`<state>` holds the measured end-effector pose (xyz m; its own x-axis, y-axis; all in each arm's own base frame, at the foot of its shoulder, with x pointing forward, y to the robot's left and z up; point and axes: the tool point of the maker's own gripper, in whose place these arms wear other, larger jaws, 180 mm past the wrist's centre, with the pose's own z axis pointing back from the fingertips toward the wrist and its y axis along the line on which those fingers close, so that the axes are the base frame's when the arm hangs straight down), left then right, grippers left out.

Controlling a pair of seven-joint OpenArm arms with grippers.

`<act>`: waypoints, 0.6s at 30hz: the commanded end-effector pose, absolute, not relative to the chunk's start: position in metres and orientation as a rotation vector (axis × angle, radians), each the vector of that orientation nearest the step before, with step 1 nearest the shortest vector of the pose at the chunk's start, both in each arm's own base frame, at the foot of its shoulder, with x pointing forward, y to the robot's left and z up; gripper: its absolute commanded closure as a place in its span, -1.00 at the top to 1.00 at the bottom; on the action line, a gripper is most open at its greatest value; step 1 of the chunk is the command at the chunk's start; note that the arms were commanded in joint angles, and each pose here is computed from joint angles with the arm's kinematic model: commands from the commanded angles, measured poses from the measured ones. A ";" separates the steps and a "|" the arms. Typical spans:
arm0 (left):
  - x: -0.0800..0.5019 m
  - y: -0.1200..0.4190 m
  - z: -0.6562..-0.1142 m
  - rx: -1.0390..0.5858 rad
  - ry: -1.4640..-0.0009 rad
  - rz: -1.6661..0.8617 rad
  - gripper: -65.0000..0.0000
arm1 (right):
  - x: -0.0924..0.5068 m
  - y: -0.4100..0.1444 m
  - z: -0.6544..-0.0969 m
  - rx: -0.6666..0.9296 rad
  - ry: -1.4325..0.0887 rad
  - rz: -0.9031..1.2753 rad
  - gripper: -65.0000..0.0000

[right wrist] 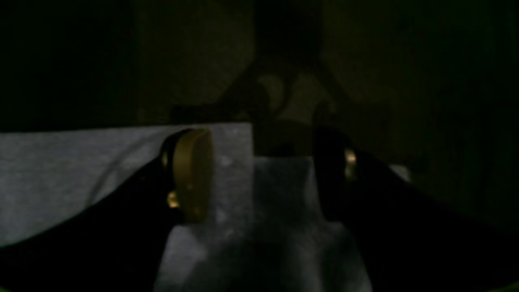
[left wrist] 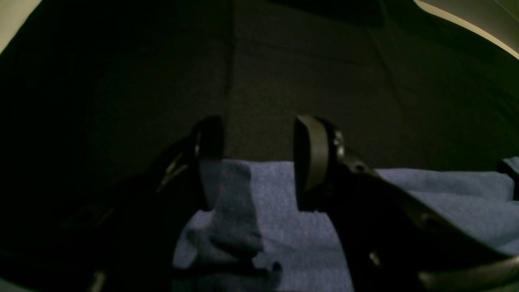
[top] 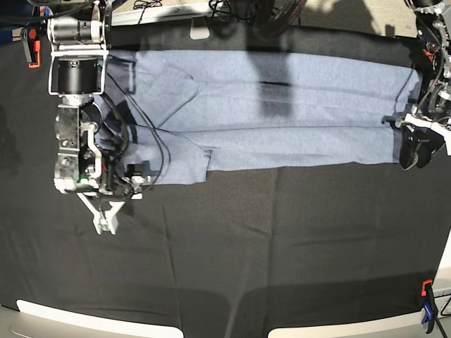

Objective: Layout the t-shirt on the table in an organized manner, then fold the t-shirt properly

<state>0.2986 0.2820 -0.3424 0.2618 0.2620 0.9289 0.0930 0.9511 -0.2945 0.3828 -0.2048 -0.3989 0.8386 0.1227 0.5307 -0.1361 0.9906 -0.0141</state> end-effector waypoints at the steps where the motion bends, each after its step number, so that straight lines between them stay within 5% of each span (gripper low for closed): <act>1: 0.305 0.289 -0.323 -0.312 -1.371 0.110 -0.19 | 0.397 -0.200 -0.382 0.046 -0.615 0.153 -0.04; 6: 0.305 0.289 -0.324 -0.311 -1.371 0.110 -0.19 | 0.396 -0.198 -0.383 0.054 -0.607 0.155 -0.24; 13: 0.305 0.289 -0.323 -0.311 -1.371 0.109 -0.19 | 0.395 -0.199 -0.383 0.049 -0.600 0.156 -0.90; 18: 0.305 0.289 -0.324 -0.311 -1.371 0.109 -0.19 | 0.399 -0.207 -0.381 0.000 -0.627 0.169 -0.98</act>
